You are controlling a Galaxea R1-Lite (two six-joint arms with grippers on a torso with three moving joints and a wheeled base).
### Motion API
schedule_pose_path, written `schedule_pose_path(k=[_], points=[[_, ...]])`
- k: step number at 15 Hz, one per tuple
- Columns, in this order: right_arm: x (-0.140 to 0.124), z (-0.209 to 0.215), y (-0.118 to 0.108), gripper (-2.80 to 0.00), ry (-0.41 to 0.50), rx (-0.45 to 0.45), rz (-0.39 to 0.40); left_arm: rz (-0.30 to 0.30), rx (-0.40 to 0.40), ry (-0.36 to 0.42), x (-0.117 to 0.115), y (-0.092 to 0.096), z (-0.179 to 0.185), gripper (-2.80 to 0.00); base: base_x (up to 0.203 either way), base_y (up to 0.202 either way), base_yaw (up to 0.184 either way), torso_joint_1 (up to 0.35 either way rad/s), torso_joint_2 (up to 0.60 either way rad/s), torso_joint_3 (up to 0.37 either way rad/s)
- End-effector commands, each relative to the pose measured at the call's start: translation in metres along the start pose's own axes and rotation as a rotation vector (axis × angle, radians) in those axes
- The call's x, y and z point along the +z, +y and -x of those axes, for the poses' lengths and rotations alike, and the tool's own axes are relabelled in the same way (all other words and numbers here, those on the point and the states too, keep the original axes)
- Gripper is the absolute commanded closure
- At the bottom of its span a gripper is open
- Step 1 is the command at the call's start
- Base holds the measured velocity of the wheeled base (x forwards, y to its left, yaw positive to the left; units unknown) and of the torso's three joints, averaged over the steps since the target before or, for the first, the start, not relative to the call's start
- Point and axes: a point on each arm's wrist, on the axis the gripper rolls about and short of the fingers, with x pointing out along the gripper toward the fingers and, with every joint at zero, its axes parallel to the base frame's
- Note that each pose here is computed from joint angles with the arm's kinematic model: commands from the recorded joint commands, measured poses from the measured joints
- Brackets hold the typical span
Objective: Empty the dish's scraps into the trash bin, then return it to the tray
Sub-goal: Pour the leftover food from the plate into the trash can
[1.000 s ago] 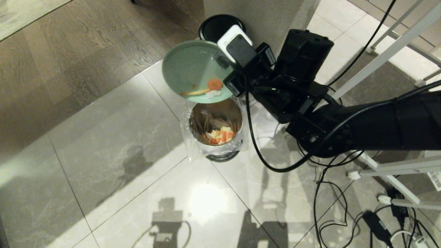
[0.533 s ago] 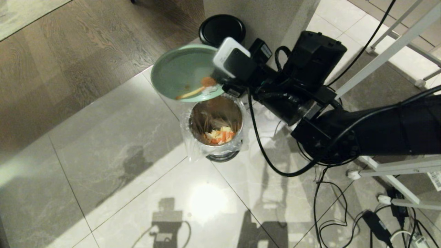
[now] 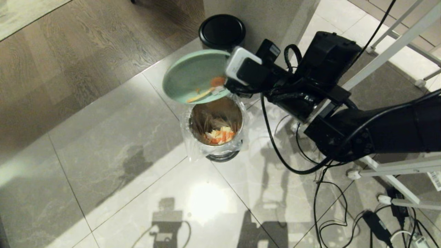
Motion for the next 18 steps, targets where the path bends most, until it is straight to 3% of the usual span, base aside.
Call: schedule_pose_path(k=[1, 14, 18], points=[[-0.006, 0.003, -0.008, 0.0, -0.008, -0.009, 0.033, 0.001, 0.001, 0.0, 0.0, 0.0, 0.0, 0.0, 0.0, 0.0, 0.0, 0.0, 0.0, 0.0], [-0.013, -0.003, -0.009, 0.0, -0.239, 0.017, 0.191, 0.001, 0.0, 0.0, 0.0, 0.0, 0.0, 0.0, 0.0, 0.0, 0.0, 0.0, 0.0, 0.0], [-0.016, -0.003, -0.014, 0.0, -0.26, 0.013, 0.22, 0.001, 0.001, 0.0, 0.0, 0.0, 0.0, 0.0, 0.0, 0.0, 0.0, 0.0, 0.0, 0.0]])
